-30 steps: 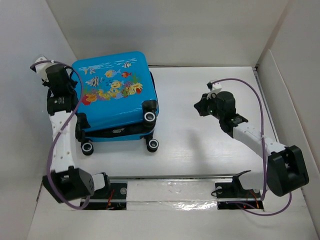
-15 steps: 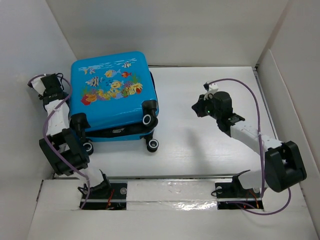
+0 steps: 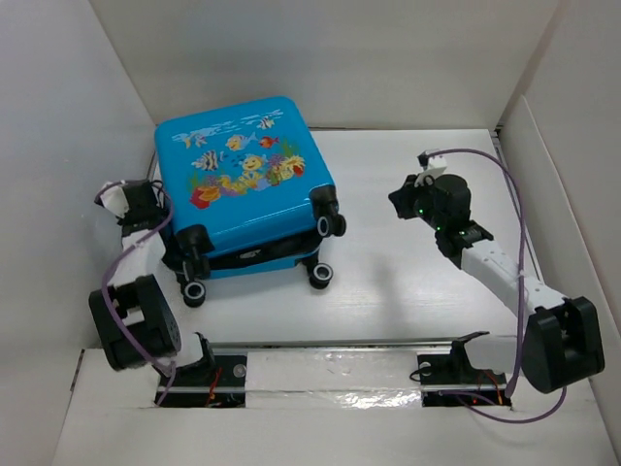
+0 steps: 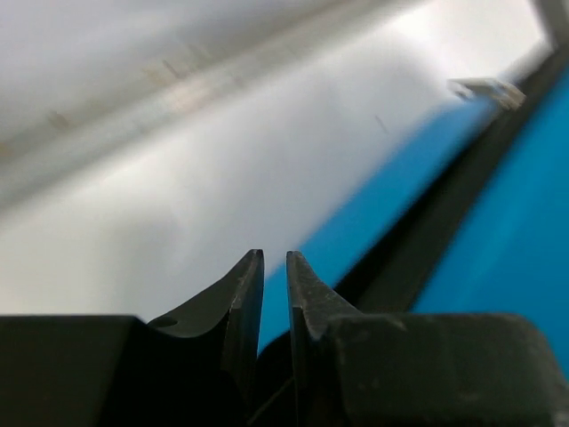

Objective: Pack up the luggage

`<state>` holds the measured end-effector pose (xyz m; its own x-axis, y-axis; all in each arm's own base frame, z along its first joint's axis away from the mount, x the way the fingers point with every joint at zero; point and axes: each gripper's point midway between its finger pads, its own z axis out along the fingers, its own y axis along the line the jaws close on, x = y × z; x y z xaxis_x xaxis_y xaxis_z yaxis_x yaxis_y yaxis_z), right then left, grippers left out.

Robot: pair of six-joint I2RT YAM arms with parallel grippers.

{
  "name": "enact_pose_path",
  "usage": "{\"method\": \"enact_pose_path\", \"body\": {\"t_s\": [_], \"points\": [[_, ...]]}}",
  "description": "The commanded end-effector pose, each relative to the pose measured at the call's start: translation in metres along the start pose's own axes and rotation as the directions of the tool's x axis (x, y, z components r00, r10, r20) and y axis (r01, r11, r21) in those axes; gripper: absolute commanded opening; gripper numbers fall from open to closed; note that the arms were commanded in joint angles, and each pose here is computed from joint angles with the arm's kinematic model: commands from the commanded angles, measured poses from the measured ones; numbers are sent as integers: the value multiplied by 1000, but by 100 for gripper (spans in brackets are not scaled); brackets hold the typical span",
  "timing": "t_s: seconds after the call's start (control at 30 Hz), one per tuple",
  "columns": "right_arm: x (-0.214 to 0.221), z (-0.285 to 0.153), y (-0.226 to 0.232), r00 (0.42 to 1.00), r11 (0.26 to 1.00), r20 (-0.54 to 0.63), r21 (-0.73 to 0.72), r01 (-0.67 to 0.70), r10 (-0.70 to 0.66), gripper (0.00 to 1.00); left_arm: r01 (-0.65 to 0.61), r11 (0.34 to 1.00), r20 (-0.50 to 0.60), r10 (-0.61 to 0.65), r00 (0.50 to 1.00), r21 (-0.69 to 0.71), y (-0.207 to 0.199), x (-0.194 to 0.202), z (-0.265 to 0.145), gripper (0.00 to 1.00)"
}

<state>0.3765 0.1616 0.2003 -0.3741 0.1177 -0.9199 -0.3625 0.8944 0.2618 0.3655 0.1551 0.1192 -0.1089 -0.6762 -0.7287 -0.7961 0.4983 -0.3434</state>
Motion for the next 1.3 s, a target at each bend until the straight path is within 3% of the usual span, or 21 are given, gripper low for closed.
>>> {"method": "enact_pose_path", "body": {"t_s": [0.0, 0.13, 0.3, 0.4, 0.47, 0.53, 0.63, 0.73, 0.77, 0.83, 0.87, 0.9, 0.93, 0.97, 1.0, 1.03, 1.07, 1.1, 1.17, 1.2, 1.27], "points": [[-29, -19, -23, 995, 996, 99, 82, -31, 23, 5, -19, 946, -239, 101, 966, 324, -55, 96, -70, 14], [-45, -39, -35, 986, 992, 166, 120, -47, 26, 12, 22, 867, -319, 159, 934, 497, -76, 156, -130, 15], [-62, -64, -52, 971, 979, 237, 191, -73, 26, 35, 57, 740, -337, 235, 912, 670, -81, 190, -213, 17], [-70, -78, -55, 961, 973, 275, 216, -83, 21, 43, 17, 721, -233, 201, 951, 692, -78, 155, -240, 20], [-76, -88, -60, 953, 962, 303, 255, -96, 15, 46, 32, 698, -152, 111, 982, 715, -77, 116, -255, 23], [-79, -96, -64, 947, 954, 322, 279, -110, 16, 49, 57, 657, -98, 25, 995, 752, -79, 80, -276, 39], [-80, -99, -69, 945, 947, 328, 297, -122, 19, 49, 69, 614, -48, -51, 998, 786, -88, 52, -290, 52], [-73, -92, -71, 949, 946, 312, 294, -140, 44, 17, 94, 591, -12, -140, 990, 801, -120, 28, -292, 59], [-68, -88, -70, 954, 949, 295, 284, -138, 50, 0, 65, 611, -6, -98, 995, 789, -139, 39, -278, 60], [-53, -78, -73, 969, 948, 239, 287, -137, 67, 0, 76, 552, -17, -112, 994, 830, -179, 22, -288, 61], [-47, -75, -73, 973, 950, 219, 282, -135, 73, 0, 48, 607, -10, -65, 998, 793, -197, 31, -254, 63], [-42, -74, -77, 976, 947, 204, 292, -137, 78, 0, 53, 570, 2, -96, 995, 820, -221, 5, -262, 63], [-34, -71, -79, 980, 945, 183, 296, -137, 85, 0, 53, 584, -14, -70, 997, 810, -234, 6, -249, 64], [-29, -69, -80, 981, 946, 172, 295, -136, 88, 6, 51, 639, -27, -47, 999, 768, -245, 10, -207, 64], [-24, -67, -82, 982, 944, 164, 302, -136, 89, 10, 42, 606, -1, -69, 998, 795, -267, -16, -212, 64], [-16, -64, -86, 983, 941, 158, 310, -139, 94, 17, 30, 670, -23, -20, 1000, 742, -274, 2, -172, 64], [-12, -62, -87, 983, 941, 153, 308, -142, 98, 22, 16, 684, -14, -8, 1000, 730, -282, -2, -157, 64], [-8, -60, -87, 984, 940, 147, 308, -147, 105, 27, -13, 680, 47, -32, 998, 733, -297, -39, -149, 65], [1, -54, -89, 985, 938, 126, 309, -155, 121, 36, -64, 754, -2, 86, 996, 654, -301, -15, -83, 65], [5, -52, -91, 985, 937, 119, 311, -158, 127, 37, -75, 761, 17, 84, 996, 644, -309, -47, -75, 65], [7, -47, -93, 985, 937, 117, 312, -158, 127, 42, -102, 783, -71, 183, 981, 613, -310, -20, -21, 65]]}}
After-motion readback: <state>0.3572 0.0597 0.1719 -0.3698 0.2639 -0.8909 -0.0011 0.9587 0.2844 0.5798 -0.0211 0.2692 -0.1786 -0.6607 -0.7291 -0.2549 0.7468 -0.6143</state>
